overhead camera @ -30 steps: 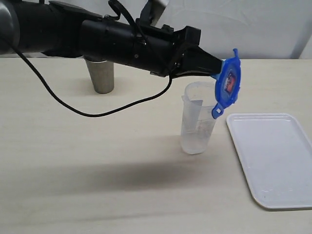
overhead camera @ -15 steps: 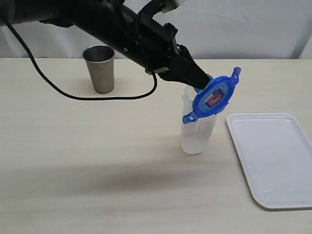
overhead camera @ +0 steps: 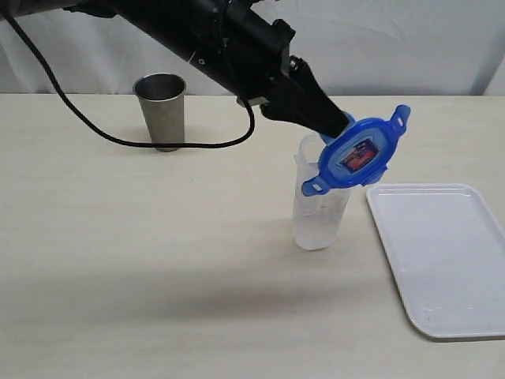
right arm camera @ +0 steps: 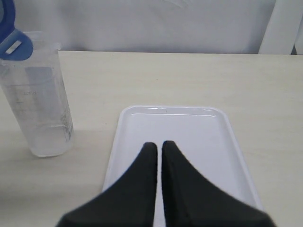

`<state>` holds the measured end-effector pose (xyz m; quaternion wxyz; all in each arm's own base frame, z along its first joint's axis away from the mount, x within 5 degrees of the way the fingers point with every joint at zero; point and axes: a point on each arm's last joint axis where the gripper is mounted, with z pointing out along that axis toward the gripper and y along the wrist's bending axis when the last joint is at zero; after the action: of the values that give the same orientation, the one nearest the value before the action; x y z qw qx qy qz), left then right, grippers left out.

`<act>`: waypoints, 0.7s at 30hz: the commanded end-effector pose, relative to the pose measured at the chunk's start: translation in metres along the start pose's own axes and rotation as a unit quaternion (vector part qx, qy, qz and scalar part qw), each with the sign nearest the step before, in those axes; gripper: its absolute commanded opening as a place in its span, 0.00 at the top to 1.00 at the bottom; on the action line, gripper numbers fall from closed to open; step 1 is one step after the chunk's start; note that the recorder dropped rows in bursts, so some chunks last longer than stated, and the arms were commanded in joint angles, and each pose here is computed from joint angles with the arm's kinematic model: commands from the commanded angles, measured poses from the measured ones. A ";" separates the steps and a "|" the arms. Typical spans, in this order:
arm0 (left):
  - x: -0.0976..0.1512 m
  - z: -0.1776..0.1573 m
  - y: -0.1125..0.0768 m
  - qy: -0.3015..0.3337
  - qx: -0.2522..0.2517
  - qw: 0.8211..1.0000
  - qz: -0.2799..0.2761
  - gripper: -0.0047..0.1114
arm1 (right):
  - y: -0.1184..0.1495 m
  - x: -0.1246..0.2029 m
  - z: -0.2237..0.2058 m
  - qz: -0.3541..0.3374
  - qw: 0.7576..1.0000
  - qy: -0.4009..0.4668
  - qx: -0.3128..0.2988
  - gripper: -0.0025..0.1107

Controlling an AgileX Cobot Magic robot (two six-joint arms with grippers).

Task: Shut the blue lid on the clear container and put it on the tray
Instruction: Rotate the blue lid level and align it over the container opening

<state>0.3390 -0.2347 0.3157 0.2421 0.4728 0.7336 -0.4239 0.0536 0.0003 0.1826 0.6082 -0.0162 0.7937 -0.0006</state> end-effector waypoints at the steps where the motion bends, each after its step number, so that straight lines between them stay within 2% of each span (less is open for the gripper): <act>1: -0.021 -0.002 -0.004 -0.103 0.014 0.993 -0.057 0.96 | 0.000 0.000 0.000 0.001 1.000 -0.003 0.001 0.94; 3: -0.027 -0.002 -0.002 -0.138 0.010 0.984 -0.114 0.96 | 0.000 0.000 0.000 0.001 1.000 -0.003 0.001 0.94; 5: -0.029 0.000 0.001 -0.146 -0.007 0.979 -0.139 0.96 | 0.000 0.000 0.000 0.001 1.000 -0.003 0.001 0.94; 7: -0.025 0.004 0.004 -0.131 -0.030 0.980 -0.150 0.96 | 0.000 0.000 0.000 0.001 1.000 -0.003 0.001 0.94; 9: -0.020 0.009 0.010 -0.113 -0.033 0.978 -0.170 0.96 | 0.000 0.000 0.000 0.001 1.000 -0.003 0.001 0.94; 15: -0.005 0.031 0.031 -0.097 -0.019 0.974 -0.205 0.96 | 0.000 0.000 0.000 0.001 1.000 -0.003 0.001 0.94; 21: -0.004 0.033 0.032 -0.097 -0.013 0.975 -0.199 0.96 | 0.000 0.000 0.000 0.001 1.000 -0.003 0.001 0.94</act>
<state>0.3711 -0.2546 0.2833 0.2275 0.2676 0.8008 -0.4851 0.0536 0.0003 0.1826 0.6082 -0.0162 0.7937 -0.0006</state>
